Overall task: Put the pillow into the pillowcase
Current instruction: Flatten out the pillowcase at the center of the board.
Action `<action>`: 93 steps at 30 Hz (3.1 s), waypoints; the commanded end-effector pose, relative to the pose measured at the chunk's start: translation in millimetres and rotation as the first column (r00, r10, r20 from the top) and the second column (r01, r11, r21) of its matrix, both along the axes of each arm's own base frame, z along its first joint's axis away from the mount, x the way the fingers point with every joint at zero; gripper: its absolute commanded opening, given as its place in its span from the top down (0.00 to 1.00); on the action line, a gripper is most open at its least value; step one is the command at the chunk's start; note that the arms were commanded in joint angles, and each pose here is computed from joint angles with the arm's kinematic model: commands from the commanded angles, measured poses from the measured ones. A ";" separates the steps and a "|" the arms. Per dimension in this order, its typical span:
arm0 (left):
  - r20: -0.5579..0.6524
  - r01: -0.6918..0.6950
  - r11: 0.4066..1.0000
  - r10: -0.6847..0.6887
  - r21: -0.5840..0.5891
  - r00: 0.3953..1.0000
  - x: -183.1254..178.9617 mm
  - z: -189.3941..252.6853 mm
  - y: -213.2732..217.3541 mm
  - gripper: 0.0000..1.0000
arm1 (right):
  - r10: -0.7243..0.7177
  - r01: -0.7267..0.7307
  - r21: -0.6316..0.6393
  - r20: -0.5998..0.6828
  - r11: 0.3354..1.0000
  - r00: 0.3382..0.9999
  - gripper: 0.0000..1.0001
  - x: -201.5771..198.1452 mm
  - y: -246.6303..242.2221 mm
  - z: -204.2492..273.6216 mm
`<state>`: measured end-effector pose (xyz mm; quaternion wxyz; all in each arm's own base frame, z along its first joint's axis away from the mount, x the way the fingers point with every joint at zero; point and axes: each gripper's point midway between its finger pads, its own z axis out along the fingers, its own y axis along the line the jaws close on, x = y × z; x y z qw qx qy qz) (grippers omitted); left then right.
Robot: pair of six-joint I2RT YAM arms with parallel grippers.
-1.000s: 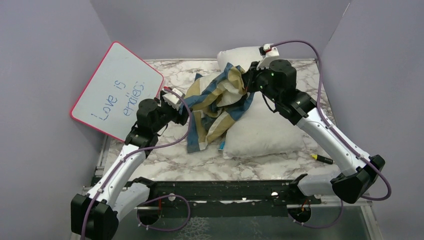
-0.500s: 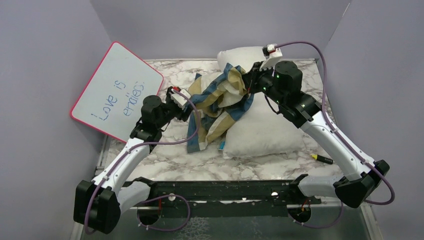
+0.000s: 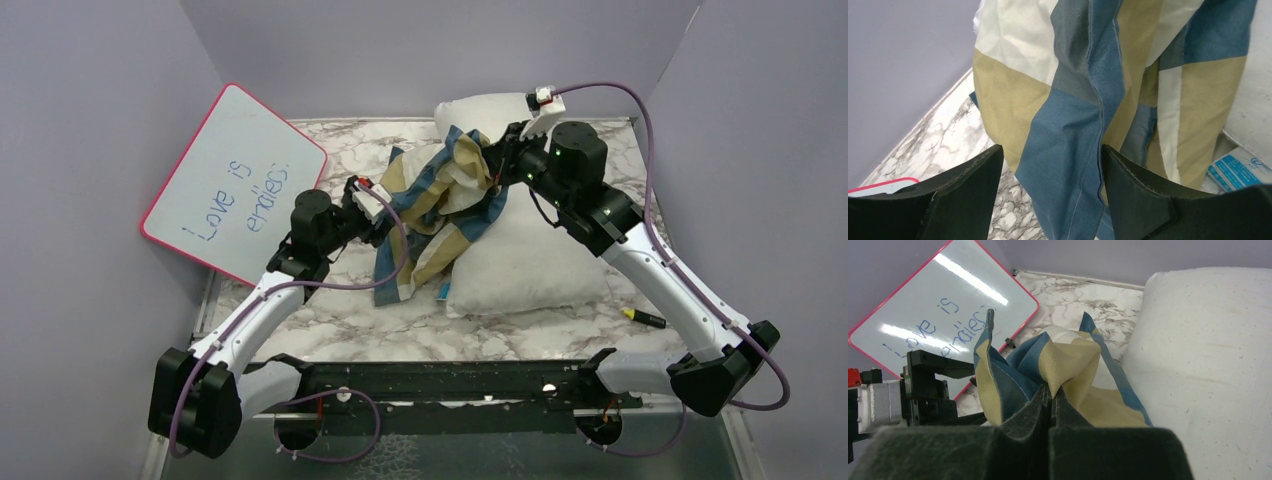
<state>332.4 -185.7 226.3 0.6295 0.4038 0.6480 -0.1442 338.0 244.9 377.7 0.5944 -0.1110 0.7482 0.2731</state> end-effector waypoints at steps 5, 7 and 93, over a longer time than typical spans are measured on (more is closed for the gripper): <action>0.001 0.143 0.989 -0.143 -0.031 0.990 -24.0 2.3 -20.2 0.24 | 0.019 -0.021 0.044 0.054 0.999 0.998 0.99 -2.3 1.8 20.3; -0.014 0.160 0.987 -0.161 -0.031 0.987 -26.3 -3.1 -22.5 0.23 | 0.020 -0.022 0.042 0.053 0.999 0.998 0.99 -1.5 2.5 19.4; 0.353 -0.712 0.519 0.852 -0.473 0.387 -15.4 279.4 183.5 1.00 | 0.178 -0.115 -0.156 0.488 0.981 0.854 0.99 21.2 29.3 125.4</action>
